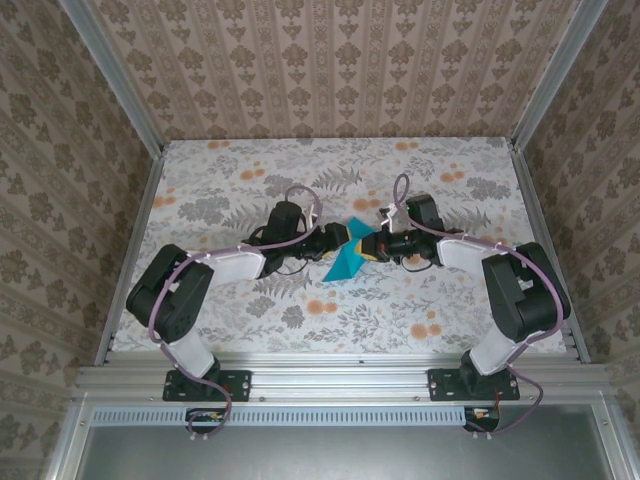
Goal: Fold a paper plane with a square sheet of paper (pick it up from the middle)
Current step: Turn over the paper at the center of the table.
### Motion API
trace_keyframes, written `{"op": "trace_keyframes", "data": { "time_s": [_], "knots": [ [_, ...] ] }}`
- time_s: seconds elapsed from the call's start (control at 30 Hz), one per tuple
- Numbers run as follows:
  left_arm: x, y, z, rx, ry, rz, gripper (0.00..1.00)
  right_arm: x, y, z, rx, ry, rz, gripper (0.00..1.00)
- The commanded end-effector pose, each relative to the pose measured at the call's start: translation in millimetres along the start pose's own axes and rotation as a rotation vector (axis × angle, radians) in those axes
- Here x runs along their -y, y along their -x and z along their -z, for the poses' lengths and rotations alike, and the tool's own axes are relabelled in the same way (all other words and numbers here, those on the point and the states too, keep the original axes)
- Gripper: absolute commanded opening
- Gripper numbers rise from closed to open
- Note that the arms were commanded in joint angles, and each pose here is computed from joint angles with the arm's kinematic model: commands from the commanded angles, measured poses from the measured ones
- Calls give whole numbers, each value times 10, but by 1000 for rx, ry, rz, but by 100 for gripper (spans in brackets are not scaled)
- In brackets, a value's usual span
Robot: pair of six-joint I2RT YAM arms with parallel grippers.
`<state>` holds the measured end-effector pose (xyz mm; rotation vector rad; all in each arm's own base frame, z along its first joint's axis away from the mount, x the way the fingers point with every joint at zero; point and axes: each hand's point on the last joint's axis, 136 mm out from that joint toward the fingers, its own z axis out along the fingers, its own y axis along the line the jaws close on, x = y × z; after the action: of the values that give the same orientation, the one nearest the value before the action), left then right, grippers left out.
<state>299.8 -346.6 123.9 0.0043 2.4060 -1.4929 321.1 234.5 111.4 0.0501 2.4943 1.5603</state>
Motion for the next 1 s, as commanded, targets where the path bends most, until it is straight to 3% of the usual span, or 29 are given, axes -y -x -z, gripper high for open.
{"op": "trace_keyframes", "data": {
  "time_s": [0.0,0.47,0.97],
  "knots": [
    [123,14,-55,6,-64,26,67,-167,9,63,7,74,8,0],
    [282,20,-155,-21,-110,19,65,-240,61,126,32,122,0,0],
    [374,-42,-169,-75,-144,2,59,-2,98,123,44,82,-50,0]
  ]
}}
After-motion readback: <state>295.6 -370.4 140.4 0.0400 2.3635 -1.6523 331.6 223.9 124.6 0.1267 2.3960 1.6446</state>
